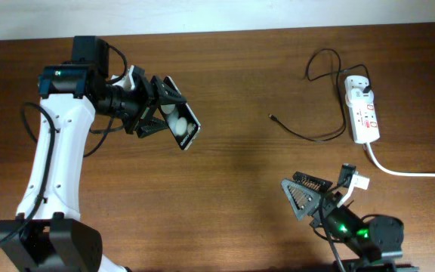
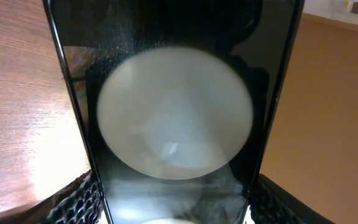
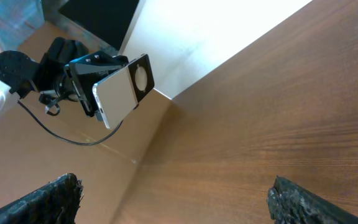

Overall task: Plug charger to phone and switch on socket
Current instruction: 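Move the right gripper toward the phone held by the left gripper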

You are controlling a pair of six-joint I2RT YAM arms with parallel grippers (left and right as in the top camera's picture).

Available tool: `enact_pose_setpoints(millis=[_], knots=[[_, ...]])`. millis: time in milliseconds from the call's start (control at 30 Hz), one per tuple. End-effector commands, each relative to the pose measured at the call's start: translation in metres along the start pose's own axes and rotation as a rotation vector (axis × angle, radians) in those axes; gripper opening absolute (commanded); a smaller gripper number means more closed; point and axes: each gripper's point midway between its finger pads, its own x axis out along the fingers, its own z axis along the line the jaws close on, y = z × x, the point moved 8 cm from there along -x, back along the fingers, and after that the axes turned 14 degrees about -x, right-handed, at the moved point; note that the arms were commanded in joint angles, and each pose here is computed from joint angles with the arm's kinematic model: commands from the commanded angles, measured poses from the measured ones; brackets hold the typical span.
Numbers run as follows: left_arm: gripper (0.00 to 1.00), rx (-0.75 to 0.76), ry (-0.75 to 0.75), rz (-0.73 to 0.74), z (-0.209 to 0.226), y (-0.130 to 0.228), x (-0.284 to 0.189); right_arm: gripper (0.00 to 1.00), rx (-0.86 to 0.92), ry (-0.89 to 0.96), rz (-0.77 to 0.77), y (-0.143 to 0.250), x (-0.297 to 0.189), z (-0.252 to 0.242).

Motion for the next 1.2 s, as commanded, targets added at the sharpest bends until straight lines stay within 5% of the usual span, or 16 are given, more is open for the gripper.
enact_pose_setpoints(millis=[0,233,433,733,1167], knots=[[0.56,0.009,0.030,0.025,-0.001,0.002,-0.002,0.99,-0.028,-0.013,0.044,-0.018,0.007,0.010],[0.56,0.008,0.030,0.026,-0.001,0.002,-0.002,0.99,-0.113,-0.035,0.166,-0.057,0.051,0.034],[0.56,0.008,0.030,0.026,-0.001,0.002,-0.002,0.99,-0.171,0.044,0.253,-0.042,0.111,0.057],[0.56,0.009,0.028,0.022,-0.001,0.001,-0.002,0.99,-0.246,-0.001,0.103,-0.026,0.152,0.093],[0.56,0.016,0.010,0.002,0.000,0.000,-0.002,0.99,-0.215,-0.060,0.099,-0.008,0.198,0.099]])
